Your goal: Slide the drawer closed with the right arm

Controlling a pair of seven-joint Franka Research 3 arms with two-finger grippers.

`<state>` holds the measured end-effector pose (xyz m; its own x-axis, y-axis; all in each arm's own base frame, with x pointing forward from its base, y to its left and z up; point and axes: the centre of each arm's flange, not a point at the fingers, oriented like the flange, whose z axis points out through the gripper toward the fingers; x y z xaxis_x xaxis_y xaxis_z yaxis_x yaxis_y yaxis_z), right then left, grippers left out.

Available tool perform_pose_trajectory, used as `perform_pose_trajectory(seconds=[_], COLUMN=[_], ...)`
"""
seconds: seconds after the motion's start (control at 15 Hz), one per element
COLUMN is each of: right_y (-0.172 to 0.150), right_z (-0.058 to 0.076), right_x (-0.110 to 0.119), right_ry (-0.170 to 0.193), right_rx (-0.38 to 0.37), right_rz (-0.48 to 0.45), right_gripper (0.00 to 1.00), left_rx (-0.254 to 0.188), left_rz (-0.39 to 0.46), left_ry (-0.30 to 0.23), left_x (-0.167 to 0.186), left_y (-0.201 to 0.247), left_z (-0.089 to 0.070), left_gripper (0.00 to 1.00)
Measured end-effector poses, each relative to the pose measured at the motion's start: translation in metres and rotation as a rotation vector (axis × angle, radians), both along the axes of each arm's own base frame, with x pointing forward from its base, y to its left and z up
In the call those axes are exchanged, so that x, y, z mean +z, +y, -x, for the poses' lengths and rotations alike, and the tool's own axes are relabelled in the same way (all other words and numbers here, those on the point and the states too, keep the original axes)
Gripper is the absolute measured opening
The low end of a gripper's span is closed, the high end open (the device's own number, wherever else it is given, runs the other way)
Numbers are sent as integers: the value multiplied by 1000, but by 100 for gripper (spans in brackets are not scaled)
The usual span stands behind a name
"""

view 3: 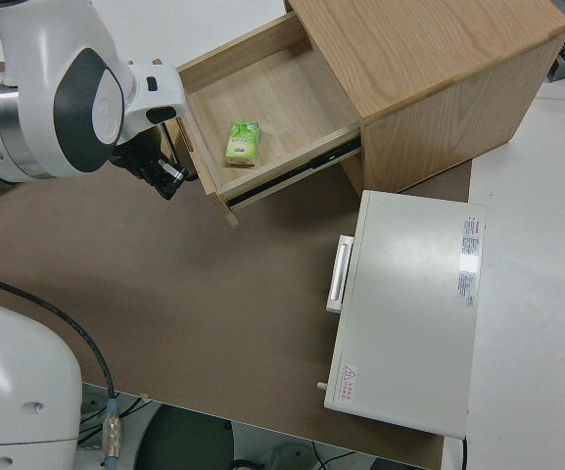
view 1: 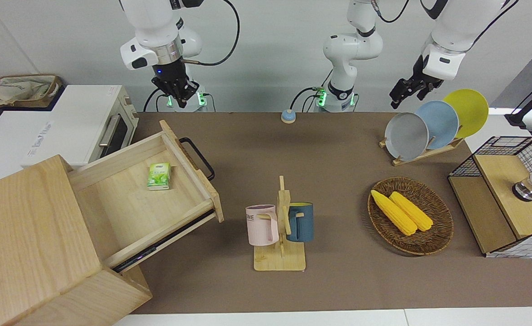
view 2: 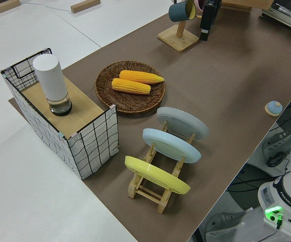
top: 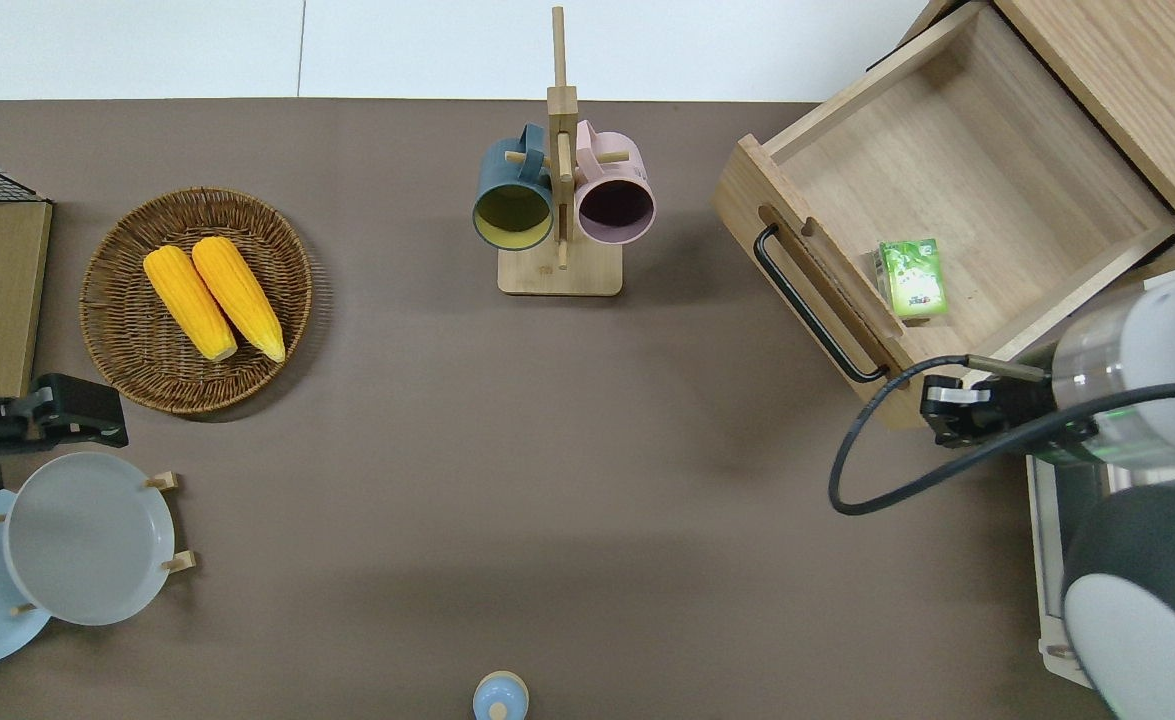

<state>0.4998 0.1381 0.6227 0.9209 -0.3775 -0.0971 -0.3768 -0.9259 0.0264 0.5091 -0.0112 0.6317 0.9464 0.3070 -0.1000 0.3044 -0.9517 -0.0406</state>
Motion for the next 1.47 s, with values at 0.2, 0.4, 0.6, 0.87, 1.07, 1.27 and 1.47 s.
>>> perform_pose_trajectory(seconds=[0.2,0.4,0.6,0.87,1.07,1.27,1.47], right_y=[30,56,86,123,132,134,137], right_z=[18,30,41,46,42,34,22], right_x=[9,13,14,-11,-47,-74,-87], right_ry=[0,-3,-15,-54,-75,-93,-110], right_rx=[-86,-148,-198,-278,-292,-321,-380], right_rz=[15,14,7,-17,-33,-49,-71], right_gripper=[1,1,1,1,1,1,1], left_rx=[0,0,0,0,0,0,0], left_rz=[0,0,0,0,0,0,0], left_ry=[0,0,0,0,0,0,0], left_x=[0,0,0,0,0,0,0], left_y=[0,0,0,0,0,0,0], left_z=[0,0,0,0,0,0,0], left_gripper=[100,100,100,100,100,100,100])
